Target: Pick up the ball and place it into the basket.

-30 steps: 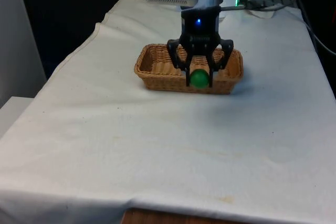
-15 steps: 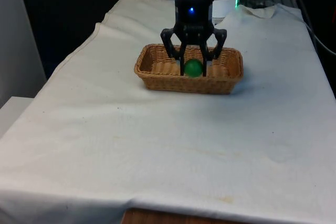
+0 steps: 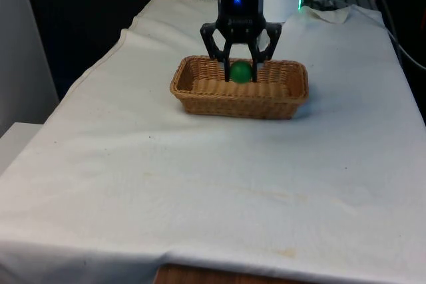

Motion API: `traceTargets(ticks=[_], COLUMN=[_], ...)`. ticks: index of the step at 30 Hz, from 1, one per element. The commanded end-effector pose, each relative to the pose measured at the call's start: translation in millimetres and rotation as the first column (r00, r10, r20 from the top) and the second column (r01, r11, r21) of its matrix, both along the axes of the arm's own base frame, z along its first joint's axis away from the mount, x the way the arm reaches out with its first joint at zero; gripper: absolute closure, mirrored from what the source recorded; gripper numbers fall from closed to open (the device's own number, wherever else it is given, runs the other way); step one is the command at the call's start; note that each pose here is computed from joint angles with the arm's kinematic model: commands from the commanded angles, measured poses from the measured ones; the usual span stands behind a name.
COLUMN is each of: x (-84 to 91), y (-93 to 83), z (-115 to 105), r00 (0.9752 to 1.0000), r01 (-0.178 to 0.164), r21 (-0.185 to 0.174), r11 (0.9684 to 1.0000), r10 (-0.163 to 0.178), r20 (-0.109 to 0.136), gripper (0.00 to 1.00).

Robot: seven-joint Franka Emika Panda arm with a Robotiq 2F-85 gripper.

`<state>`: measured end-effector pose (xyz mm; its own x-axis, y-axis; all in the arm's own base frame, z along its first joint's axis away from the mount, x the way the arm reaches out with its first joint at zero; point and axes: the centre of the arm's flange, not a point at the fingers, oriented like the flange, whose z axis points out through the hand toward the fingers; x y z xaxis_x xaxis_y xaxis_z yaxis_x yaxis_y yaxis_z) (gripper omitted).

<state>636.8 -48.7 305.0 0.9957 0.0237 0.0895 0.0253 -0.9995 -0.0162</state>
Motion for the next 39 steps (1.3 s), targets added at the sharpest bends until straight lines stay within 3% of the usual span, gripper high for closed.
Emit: traceTargets(ticks=[1,3,20,21,24,29,30,31,39], x=[-5.3,-2.5,-51.3,-47.7,-60.9,-73.9,-72.3,-76.9,-103.1], y=[-0.7,-0.2,-13.0,-11.4,-15.6,-17.3,-17.1,-17.7,-17.2], z=[1,0,-1,-2,-4,-9,-8,-11,-39], r00=[1.0,1.0,0.9998,0.9996,0.9997,0.9996,0.9993,0.9996,0.9998], r01=[0.004,0.0,-0.009,-0.012,-0.011,-0.014,-0.016,-0.012,-0.004], r21=[-0.011,0.0,-0.019,-0.005,-0.021,-0.021,-0.007,-0.02,-0.018], r11=[0.9999,1.0,0.9998,0.9999,0.9997,0.9997,0.9999,0.9997,0.9998], r10=[-0.004,0.0,0.009,0.011,0.011,0.013,0.015,0.012,0.003], r20=[0.004,-0.002,-0.019,-0.027,-0.023,-0.027,-0.035,-0.027,-0.018], gripper=[1.0,1.0,1.0,1.0,1.0,1.0,1.0,1.0,1.0])
